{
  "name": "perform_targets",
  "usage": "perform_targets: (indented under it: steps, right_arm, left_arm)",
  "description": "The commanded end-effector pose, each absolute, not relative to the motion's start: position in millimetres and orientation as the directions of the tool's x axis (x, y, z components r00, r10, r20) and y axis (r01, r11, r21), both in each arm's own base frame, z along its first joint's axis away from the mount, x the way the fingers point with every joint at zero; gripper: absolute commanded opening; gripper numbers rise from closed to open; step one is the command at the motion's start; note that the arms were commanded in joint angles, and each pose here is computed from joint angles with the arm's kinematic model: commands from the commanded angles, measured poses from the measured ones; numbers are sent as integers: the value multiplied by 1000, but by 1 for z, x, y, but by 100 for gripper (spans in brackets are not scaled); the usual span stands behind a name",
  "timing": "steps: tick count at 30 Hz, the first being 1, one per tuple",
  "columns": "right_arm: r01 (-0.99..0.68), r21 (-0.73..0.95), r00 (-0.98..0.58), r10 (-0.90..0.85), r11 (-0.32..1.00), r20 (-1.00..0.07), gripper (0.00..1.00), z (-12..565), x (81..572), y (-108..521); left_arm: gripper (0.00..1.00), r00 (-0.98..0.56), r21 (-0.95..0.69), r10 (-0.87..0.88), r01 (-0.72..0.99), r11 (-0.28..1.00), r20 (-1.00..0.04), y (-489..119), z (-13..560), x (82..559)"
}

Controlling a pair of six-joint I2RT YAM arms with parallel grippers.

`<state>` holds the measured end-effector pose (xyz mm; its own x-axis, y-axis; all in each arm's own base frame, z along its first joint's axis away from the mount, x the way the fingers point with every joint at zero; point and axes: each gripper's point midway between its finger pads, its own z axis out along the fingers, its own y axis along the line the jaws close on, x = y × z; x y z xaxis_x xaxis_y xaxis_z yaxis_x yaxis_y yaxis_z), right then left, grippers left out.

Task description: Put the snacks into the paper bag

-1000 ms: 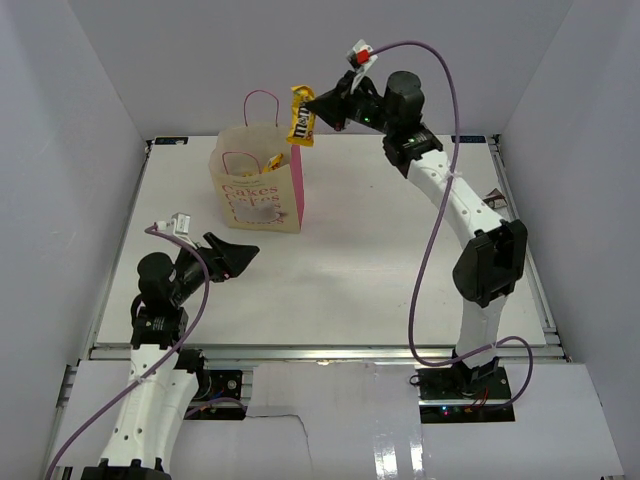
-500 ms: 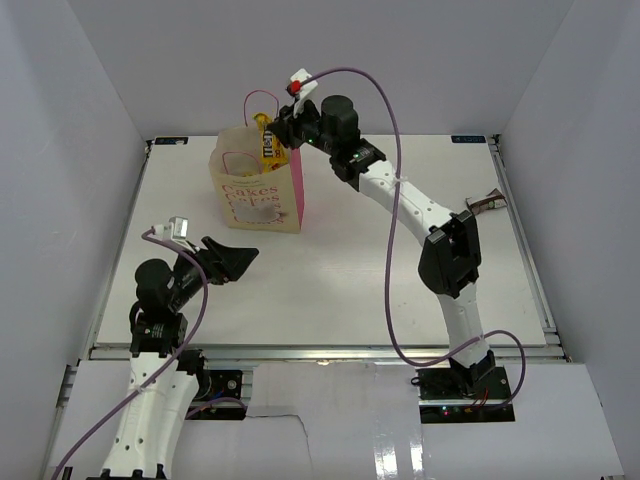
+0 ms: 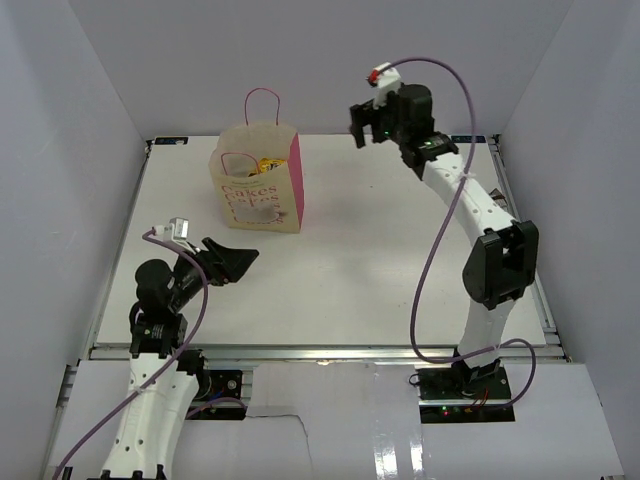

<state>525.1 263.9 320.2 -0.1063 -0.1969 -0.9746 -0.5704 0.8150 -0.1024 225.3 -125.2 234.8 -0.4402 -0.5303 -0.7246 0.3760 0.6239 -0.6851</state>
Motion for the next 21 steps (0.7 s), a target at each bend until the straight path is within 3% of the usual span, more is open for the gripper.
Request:
perform_targets:
  steps: [1,5,7,9,16,21]
  right_arm:
    - [-349,-185,-446,-337,919,-829,95,215,531,131]
    - [-21,-194,-779,-138,981,-612,96,130,507,-1]
    - [180,-117,-841,91,977,-533,96,105,477,-53]
    - [320,-56,-807,241,946,-540,97,98,466,-81]
    - [600,-10,-630,465,800,-622,95,104,483,-116]
    - [684,73,-542,572,726,-615,96,87,515,-127]
  left_arm:
    - [98,-454,-679,-512,384,626,-729,-127,230,229]
    - [98,-475,-693,-514,378,614,-715,-130,224,236]
    - [98,-481,-700,-518,378,606,-707,-131,221,240]
    - [98,-483,-709,-526,382,592,-700,-132,220,244]
    - [98,-507,-729,-531,378,571,-679,-136,218,253]
    - [98,-510,-741,-544,365,564,-666,-136,218,254]
